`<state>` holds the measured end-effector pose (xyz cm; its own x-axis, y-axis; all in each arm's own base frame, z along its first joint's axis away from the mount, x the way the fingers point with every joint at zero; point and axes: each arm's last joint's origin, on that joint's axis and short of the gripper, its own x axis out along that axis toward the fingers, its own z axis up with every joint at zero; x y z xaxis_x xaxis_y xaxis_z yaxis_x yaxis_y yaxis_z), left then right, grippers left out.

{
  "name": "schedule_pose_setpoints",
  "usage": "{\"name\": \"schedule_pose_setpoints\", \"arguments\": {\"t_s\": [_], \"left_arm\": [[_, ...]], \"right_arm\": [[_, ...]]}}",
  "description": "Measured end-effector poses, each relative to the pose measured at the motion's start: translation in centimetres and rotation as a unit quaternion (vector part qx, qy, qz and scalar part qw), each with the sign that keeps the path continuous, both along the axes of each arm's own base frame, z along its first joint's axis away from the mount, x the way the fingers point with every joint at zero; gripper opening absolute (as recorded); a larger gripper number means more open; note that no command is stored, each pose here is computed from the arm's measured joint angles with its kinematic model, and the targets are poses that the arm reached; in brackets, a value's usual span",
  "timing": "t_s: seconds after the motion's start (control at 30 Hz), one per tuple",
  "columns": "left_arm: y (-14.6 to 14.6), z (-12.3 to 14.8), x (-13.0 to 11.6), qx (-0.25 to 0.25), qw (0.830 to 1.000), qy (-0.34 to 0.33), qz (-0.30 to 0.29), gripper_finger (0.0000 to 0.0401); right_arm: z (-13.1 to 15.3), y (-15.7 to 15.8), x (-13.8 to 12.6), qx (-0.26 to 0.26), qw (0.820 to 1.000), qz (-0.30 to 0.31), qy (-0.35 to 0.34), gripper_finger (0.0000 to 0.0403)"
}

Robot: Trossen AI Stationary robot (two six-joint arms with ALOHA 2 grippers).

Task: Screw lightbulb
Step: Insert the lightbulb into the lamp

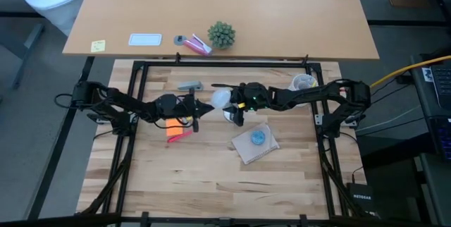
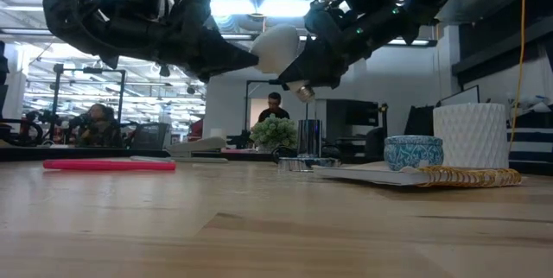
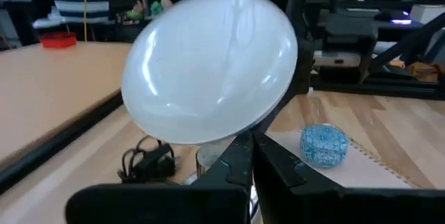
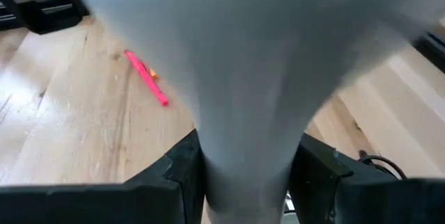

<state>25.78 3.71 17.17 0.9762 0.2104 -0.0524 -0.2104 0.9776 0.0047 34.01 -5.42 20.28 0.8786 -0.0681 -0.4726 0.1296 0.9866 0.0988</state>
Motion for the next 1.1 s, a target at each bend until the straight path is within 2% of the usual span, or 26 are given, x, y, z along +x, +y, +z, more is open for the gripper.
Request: {"name": "schedule_pose_setpoints", "arguments": {"t_s": [0.2, 0.37, 0.6, 0.93, 1.1], "left_arm": [[0.1, 1.4, 1.2, 0.018, 1.0, -0.011, -0.001, 0.0004], [0.2, 1.7, 2.0, 0.024, 1.0, 0.019, 0.002, 0.0004], [0.3, 1.0, 2.5, 0.012, 0.999, 0.036, 0.001, 0.0004], [0.7, -1.5, 6.9, -0.012, 0.998, 0.056, -0.023, 0.0004], [0.7, -0.9, 7.1, -0.006, 0.998, 0.05, -0.027, 0.0004]], "right_arm": [[0.0, 0.0, 0.0, -0.003, 1.0, -0.005, 0.002, 0.0161], [-0.2, -0.2, -0.2, -0.026, 0.999, -0.022, 0.021, 0.0164], [-0.7, -0.1, -0.5, -0.032, 0.998, -0.025, 0.054, 0.0166], [-1.6, -0.2, -1.2, -0.049, 0.991, -0.049, 0.113, 0.016], [-1.6, -0.3, -1.2, -0.05, 0.991, -0.052, 0.11, 0.0165]]}}
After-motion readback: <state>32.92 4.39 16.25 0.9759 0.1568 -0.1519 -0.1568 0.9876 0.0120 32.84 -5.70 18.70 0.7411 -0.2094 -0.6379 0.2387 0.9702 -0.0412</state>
